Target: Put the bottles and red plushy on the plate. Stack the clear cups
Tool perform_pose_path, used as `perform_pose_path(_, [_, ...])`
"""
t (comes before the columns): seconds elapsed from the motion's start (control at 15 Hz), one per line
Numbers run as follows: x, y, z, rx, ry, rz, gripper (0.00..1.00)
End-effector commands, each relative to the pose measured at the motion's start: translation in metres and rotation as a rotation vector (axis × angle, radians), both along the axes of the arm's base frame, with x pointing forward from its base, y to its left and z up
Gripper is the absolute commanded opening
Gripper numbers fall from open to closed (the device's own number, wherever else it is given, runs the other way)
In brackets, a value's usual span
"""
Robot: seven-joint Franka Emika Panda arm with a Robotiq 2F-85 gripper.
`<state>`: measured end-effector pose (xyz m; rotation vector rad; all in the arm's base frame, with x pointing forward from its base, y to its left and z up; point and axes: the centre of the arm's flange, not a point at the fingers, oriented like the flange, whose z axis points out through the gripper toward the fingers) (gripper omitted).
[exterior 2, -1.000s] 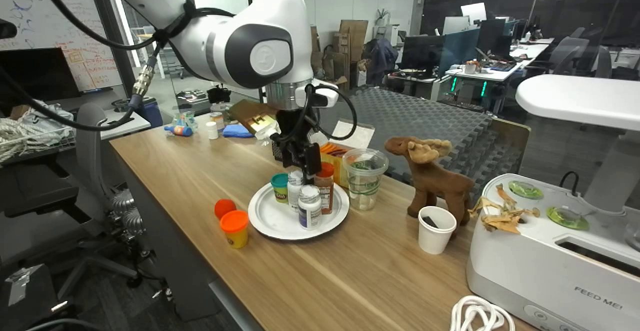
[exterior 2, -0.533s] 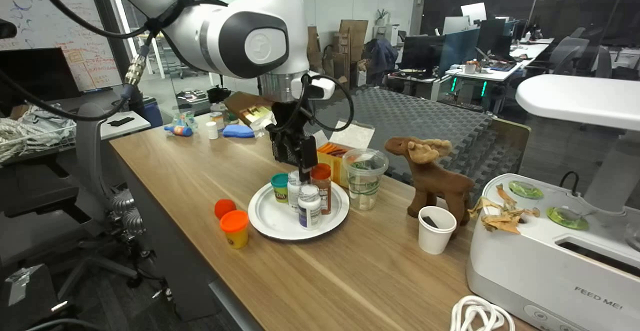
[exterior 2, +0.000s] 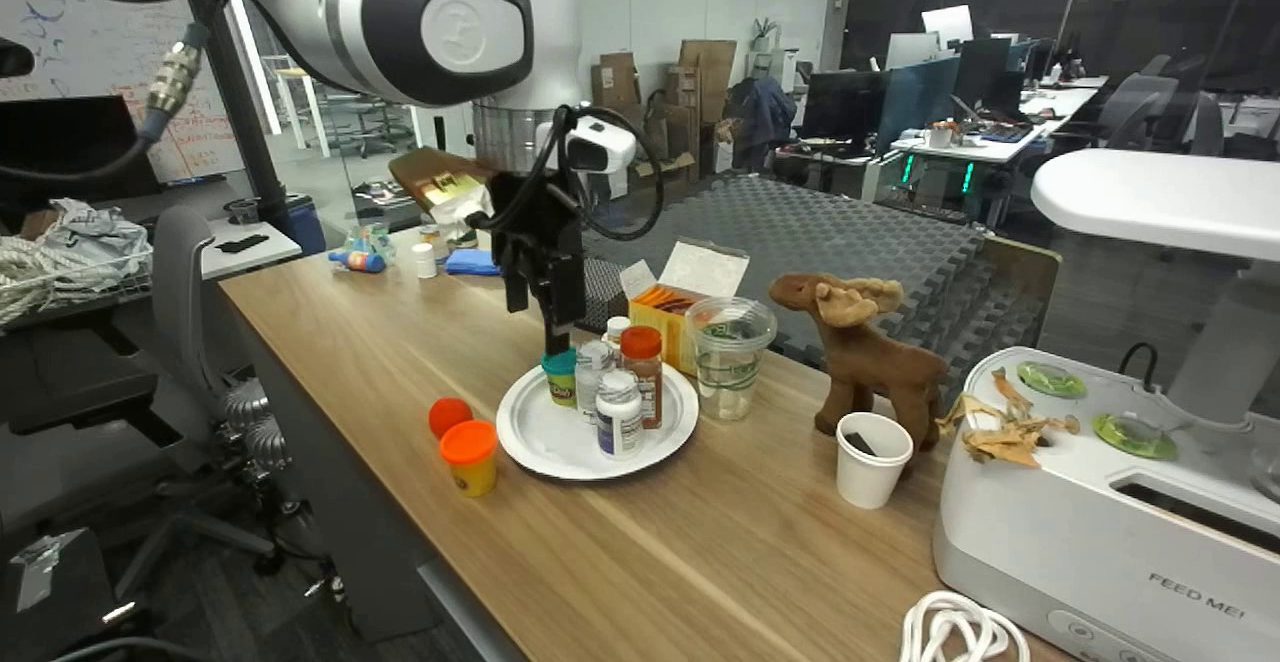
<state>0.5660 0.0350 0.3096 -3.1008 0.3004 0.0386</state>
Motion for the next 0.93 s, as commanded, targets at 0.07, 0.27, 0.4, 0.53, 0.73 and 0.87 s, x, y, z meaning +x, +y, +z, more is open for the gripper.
perform_pose_path(0.07, [-0.047, 0.004, 0.007, 0.084, 0.002, 0.023, 1.0])
perform_pose_path(0.27, [-0.061, -0.003, -0.014, 0.102, -0.028, -0.057, 1.0])
perform_pose_path(0.4, [-0.069, -0.014, -0.032, 0.122, -0.04, -0.119, 1.0])
perform_pose_path(0.53, [-0.075, -0.022, -0.051, 0.133, -0.048, -0.183, 1.0])
perform_pose_path(0.73, [-0.079, -0.033, -0.066, 0.115, -0.079, -0.264, 1.0])
perform_pose_path(0.87, [-0.08, -0.038, -0.069, 0.096, -0.102, -0.295, 1.0])
